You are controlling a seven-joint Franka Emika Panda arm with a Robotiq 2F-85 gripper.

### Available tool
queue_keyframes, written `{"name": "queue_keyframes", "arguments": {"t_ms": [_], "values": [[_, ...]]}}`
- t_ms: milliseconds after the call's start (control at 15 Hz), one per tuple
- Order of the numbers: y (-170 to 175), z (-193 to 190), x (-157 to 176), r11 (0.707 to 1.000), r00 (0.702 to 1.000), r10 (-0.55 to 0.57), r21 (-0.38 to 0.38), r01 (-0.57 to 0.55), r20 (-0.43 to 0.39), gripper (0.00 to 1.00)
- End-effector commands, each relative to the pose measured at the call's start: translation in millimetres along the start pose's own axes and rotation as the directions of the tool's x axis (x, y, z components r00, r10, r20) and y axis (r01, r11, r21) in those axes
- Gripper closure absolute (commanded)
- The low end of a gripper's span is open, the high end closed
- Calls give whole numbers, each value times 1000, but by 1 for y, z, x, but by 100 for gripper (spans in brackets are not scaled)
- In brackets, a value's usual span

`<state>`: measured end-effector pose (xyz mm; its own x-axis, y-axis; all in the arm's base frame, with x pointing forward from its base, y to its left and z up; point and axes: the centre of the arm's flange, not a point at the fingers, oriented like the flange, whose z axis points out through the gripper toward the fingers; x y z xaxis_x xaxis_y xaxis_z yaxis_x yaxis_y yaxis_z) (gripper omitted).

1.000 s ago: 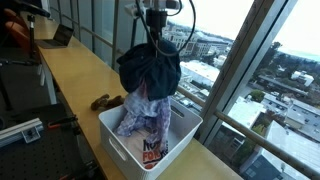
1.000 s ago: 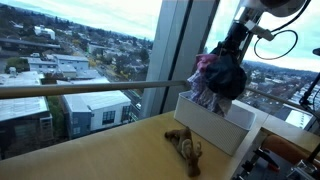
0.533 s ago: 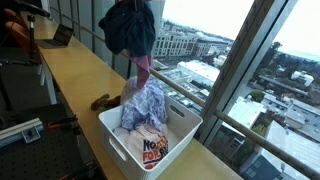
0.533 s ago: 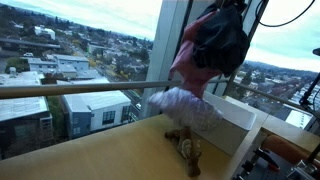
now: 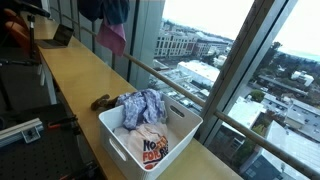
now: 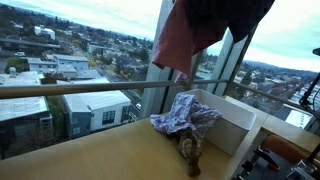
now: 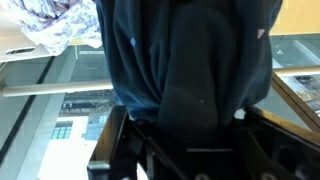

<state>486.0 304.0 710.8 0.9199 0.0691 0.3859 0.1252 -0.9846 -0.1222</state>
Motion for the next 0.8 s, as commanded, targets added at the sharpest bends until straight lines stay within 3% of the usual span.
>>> {"name": "queue_keyframes", "arguments": {"t_ms": [0,200,667,733], "values": [[-13,51,3,1000,998,-13,-7,14,58,100],[-5,109,-6,999,991,-14,-27,18,136,100],[55,238,-40,995,958,28,-102,1,285,100],[64,246,-44,994,954,37,-111,-4,298,75]]}}
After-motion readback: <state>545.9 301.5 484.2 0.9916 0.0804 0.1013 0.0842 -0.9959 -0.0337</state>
